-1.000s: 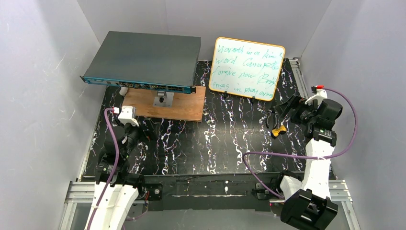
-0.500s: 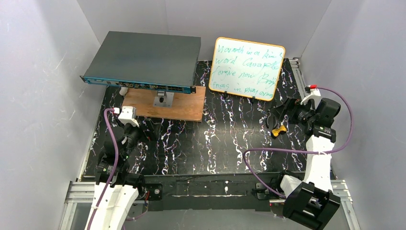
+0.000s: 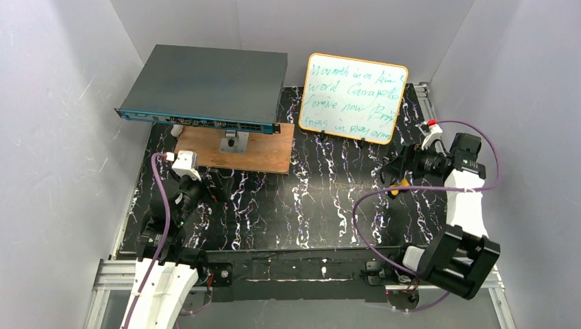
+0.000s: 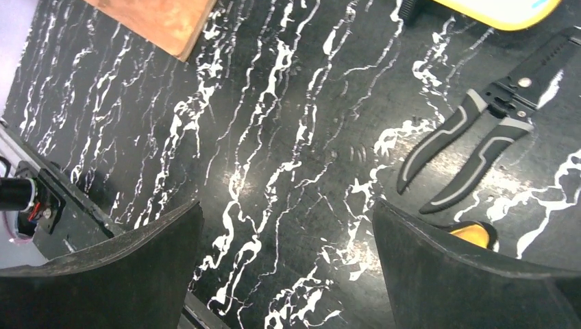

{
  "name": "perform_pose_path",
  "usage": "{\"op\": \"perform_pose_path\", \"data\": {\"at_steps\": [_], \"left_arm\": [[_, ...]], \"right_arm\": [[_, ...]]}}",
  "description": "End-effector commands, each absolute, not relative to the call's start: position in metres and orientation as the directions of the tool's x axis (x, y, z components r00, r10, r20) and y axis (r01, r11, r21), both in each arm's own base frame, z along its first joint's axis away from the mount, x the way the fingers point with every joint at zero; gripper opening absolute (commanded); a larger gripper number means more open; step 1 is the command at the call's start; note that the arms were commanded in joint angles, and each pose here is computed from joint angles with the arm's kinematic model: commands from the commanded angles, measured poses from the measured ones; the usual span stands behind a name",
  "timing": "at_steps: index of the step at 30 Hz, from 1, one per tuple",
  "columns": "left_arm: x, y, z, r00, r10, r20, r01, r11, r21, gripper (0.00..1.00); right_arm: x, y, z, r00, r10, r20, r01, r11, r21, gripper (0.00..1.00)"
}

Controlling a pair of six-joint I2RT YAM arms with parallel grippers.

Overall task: Erase the whiteboard
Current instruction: Move the whiteboard eraser to the center of the board.

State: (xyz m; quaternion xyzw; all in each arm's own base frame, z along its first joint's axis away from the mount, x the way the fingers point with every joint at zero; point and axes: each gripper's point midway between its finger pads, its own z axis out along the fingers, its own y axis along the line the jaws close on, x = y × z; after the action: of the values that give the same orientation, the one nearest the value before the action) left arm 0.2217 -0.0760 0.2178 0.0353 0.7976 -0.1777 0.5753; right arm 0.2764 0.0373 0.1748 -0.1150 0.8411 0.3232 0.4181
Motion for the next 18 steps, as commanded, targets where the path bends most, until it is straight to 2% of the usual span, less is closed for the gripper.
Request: {"op": "perform_pose_path", "data": {"at_steps": [1,6,11,14,18], "left_arm": [[0.223,-0.081,0.223,-0.328,-0.152,-0.932,0.288,0.924,-0.252,0.98],[0.222,-0.086,0.224,-0.328,-0.154,-0.932,0.312,0.913,-0.261,0.98],[0.221,-0.088,0.225,-0.324,-0.154,-0.933,0.323,0.909,-0.262,0.98],[0.221,-0.088,0.225,-0.323,-0.152,-0.934,0.327,0.908,-0.261,0.98],[0.22,-0.088,0.226,-0.317,-0.153,-0.936,0.332,0.907,-0.26,0.98]], "right_arm": [[0.274,0.018,0.166,-0.712,0.012,-0.702,-0.397,0.817,0.417,0.98],[0.28,-0.021,0.125,-0.79,0.013,-0.613,-0.201,0.939,0.279,0.98],[0.295,-0.052,0.095,-0.853,0.088,-0.514,0.01,0.988,0.154,0.97],[0.302,-0.052,0.081,-0.868,0.128,-0.479,0.07,0.988,0.137,0.97],[0.31,-0.049,0.071,-0.875,0.152,-0.46,0.101,0.986,0.133,0.89]]}}
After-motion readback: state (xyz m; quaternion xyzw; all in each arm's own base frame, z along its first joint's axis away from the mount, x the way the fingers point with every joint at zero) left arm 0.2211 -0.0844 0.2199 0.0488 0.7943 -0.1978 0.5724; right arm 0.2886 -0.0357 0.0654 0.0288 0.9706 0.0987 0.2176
